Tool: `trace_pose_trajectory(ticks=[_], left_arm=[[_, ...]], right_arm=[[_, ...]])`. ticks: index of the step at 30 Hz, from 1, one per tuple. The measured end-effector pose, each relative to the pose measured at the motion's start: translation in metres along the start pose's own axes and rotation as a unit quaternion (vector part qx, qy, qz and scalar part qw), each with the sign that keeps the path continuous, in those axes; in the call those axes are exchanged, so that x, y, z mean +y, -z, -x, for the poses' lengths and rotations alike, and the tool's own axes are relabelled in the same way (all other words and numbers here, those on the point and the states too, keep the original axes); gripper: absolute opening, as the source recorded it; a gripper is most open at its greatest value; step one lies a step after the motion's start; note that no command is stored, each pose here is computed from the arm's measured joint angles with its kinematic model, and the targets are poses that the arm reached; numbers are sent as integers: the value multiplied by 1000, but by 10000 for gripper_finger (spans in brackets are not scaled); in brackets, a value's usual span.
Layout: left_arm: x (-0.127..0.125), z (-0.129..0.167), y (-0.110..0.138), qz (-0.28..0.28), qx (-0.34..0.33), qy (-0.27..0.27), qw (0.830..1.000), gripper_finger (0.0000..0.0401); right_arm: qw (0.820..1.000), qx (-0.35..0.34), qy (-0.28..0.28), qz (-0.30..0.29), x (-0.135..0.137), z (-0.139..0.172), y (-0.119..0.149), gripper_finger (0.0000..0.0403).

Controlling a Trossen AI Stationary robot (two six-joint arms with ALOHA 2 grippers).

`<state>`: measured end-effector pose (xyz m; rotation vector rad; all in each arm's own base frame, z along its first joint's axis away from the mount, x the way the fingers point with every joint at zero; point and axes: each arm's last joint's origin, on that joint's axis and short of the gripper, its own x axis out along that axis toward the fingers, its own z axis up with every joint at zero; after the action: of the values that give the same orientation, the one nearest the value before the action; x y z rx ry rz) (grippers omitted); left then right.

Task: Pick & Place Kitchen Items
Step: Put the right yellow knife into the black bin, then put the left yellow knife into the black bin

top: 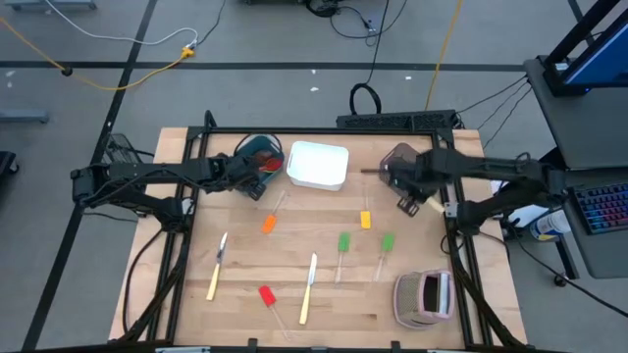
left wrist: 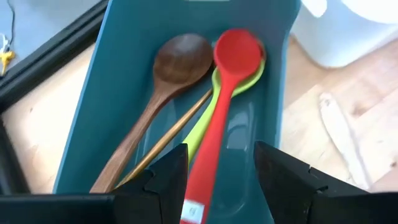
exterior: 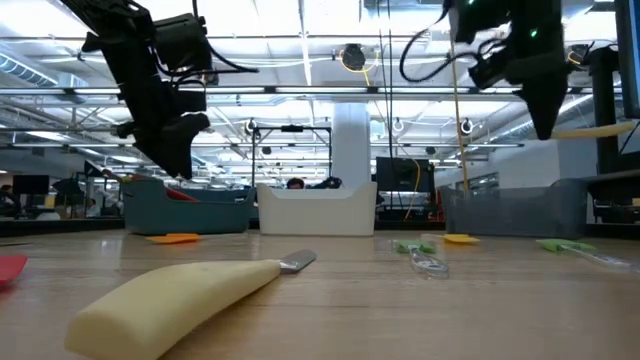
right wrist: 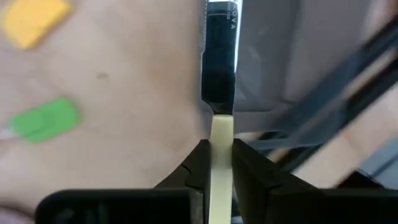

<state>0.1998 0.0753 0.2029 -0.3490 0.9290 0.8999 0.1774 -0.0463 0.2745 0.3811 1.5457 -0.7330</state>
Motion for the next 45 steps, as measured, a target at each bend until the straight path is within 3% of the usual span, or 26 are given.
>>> trace_pose_trajectory(ticks=[7, 12, 21, 30, 37, 45], left_arm=[[-3, 0, -6, 8, -27, 14, 1000, 186], [-3, 0, -6, 8, -29, 15, 999, 186], [-3, 0, -6, 8, -29, 15, 999, 186], [-3, 0, -6, 9, -29, 16, 999, 186], [-3, 0, -6, 9, -29, 16, 999, 186], [-6, 1, -5, 8, -23, 33, 999, 186]], right_arm=[[998, 62, 9, -4, -37, -25, -31, 35], [995, 102, 6, 5, -49, -41, -44, 35], [986, 161, -5, 49, -45, -65, -60, 35], [982, 165, -11, 88, -38, -88, -77, 40], [980, 176, -10, 91, -35, -101, -84, 79], [984, 157, -8, 84, -37, -92, -81, 127]])
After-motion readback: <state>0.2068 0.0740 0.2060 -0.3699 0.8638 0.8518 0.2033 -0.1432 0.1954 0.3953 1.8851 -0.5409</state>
